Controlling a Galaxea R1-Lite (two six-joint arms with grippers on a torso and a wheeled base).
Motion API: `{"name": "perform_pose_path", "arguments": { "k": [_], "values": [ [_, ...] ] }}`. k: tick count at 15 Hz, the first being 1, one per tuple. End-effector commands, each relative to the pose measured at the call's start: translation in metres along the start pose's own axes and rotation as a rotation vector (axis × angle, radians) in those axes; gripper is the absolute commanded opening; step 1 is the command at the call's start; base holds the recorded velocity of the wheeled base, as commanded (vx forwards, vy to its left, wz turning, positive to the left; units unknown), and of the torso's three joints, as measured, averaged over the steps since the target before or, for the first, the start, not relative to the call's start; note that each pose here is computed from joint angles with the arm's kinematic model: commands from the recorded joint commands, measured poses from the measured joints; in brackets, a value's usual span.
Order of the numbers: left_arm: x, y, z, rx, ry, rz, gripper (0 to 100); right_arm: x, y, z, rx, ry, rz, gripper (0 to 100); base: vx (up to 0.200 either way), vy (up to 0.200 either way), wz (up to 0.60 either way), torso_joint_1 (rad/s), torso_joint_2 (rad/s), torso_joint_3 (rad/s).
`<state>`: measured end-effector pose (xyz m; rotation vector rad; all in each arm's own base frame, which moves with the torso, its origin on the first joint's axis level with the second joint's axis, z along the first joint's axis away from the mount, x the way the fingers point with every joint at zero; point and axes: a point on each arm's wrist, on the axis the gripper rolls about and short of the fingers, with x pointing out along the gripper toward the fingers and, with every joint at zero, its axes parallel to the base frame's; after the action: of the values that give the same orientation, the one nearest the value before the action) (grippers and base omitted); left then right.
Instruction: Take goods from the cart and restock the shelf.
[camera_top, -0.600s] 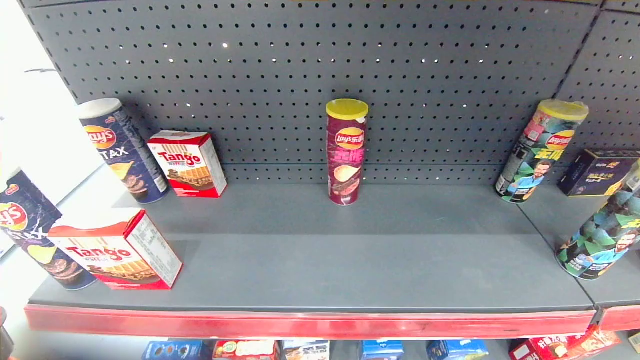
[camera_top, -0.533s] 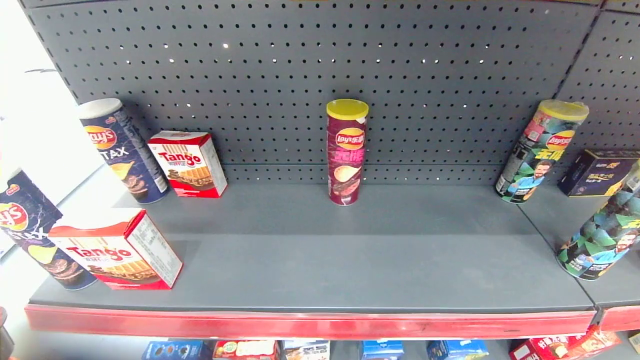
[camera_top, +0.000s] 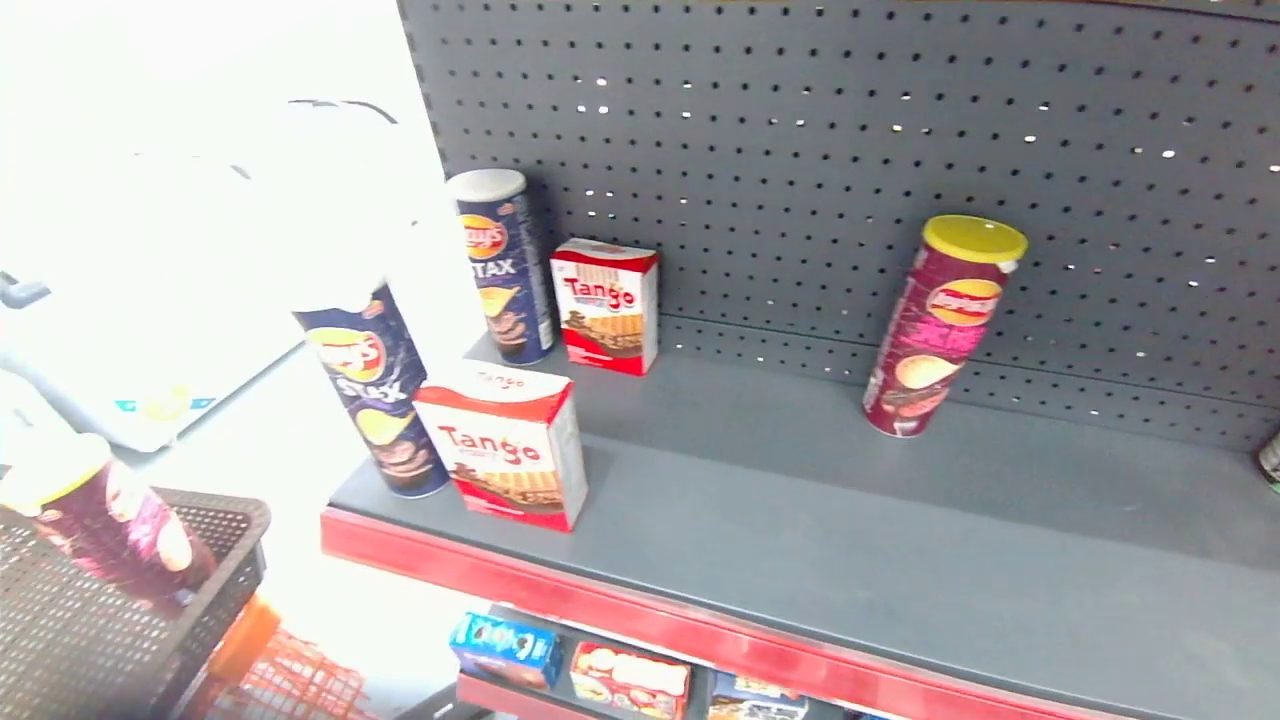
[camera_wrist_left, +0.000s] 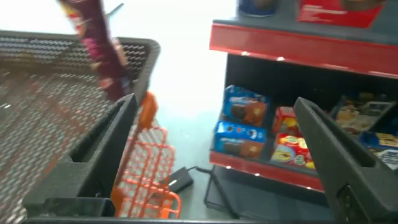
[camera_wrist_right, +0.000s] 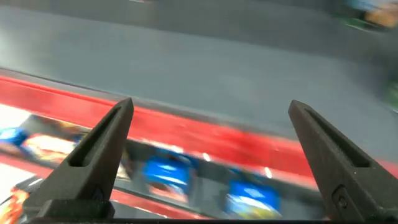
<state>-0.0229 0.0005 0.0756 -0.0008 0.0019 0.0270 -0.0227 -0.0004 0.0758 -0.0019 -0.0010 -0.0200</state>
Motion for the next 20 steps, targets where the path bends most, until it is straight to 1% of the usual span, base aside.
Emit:
{"name": "perform_pose_path", "arguments": {
  "k": [1, 15, 16, 17, 18, 19, 20],
  "values": [
    [0.000, 0.000, 0.000, -0.002, 0.000, 0.002, 100, 0.000, 0.000, 0.000, 0.002, 0.000, 0.000, 100, 0.000, 0.000, 0.60, 0.002, 0.00, 0.002],
    [0.000, 0.000, 0.000, -0.001, 0.000, 0.005, 100, 0.000, 0.000, 0.000, 0.002, 0.000, -0.001, 100, 0.000, 0.000, 0.00, 0.000, 0.00, 0.000],
    [-0.003, 0.000, 0.011, 0.008, -0.039, -0.001, 100, 0.000, 0.000, 0.000, 0.002, 0.000, -0.001, 100, 0.000, 0.000, 0.00, 0.000, 0.00, 0.000],
    [-0.011, 0.001, 0.038, 0.028, -0.097, 0.004, 100, 0.000, 0.000, 0.000, 0.002, 0.000, 0.000, 100, 0.000, 0.000, 0.00, 0.000, 0.00, 0.000],
    [-0.007, 0.001, 0.075, 0.044, -0.032, 0.024, 100, 0.000, 0.000, 0.000, 0.002, 0.000, -0.001, 100, 0.000, 0.000, 0.00, 0.000, 0.00, 0.000],
    [-0.002, 0.002, 0.090, 0.049, -0.009, 0.067, 100, 0.000, 0.000, 0.000, 0.002, 0.000, 0.000, 100, 0.000, 0.000, 0.00, 0.000, 0.00, 0.000],
    [0.008, 0.003, 0.095, 0.055, 0.051, 0.093, 100, 0.000, 0.000, 0.000, 0.002, 0.000, 0.000, 100, 0.000, 0.000, 0.00, 0.000, 0.00, 0.000]
  ]
}}
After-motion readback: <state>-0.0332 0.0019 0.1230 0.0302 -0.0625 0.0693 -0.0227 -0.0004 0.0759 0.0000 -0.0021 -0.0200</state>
